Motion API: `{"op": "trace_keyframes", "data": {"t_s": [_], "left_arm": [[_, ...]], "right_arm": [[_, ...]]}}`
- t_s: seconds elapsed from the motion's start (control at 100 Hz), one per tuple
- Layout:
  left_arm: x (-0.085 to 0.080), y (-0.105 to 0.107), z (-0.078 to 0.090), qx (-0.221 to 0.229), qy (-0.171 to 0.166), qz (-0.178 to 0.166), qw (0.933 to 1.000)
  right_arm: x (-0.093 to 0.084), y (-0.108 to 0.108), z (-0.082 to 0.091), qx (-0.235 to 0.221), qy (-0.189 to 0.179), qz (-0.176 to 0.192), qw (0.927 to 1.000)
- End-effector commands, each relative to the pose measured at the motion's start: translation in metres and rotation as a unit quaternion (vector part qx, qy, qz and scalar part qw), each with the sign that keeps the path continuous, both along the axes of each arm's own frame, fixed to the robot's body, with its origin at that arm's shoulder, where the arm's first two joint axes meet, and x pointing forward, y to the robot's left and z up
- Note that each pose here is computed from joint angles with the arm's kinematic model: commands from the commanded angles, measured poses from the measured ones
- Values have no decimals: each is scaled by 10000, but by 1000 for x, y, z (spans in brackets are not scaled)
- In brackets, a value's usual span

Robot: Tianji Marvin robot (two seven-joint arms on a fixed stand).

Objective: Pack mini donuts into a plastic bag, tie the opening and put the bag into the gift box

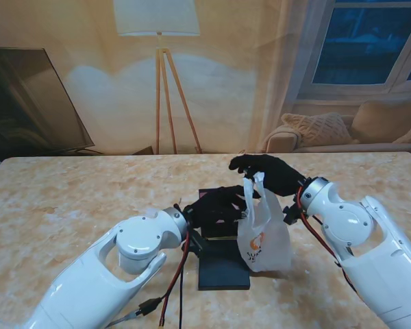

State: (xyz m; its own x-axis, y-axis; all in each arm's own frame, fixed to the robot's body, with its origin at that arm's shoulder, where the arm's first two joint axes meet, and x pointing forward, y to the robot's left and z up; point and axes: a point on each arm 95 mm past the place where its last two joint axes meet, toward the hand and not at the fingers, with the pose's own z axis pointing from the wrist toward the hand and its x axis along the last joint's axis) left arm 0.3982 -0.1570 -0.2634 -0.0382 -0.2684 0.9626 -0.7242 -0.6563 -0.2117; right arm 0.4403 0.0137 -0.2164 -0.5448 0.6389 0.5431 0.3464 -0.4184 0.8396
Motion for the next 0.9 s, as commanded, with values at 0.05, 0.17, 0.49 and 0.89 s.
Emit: {"op": "trace_keyframes", "data": {"t_s": [0.05,0.17,0.49,0.89], "left_arm": [[-2,-3,4,3,-103,-128,9999],[-5,-2,6,32,-160,-287,9995],[-11,-3,10,126,-177,-484,9986],[-14,-8,18,219,-183,-421,9987]], "right_arm": [[-2,3,-3,-182,-4,-10,9998],[-1,4,-2,-319,-27,-36,9995],[-4,4,0,-920,-259,30,9954],[-5,4,-2,-1089,-470,-113,9929]]}}
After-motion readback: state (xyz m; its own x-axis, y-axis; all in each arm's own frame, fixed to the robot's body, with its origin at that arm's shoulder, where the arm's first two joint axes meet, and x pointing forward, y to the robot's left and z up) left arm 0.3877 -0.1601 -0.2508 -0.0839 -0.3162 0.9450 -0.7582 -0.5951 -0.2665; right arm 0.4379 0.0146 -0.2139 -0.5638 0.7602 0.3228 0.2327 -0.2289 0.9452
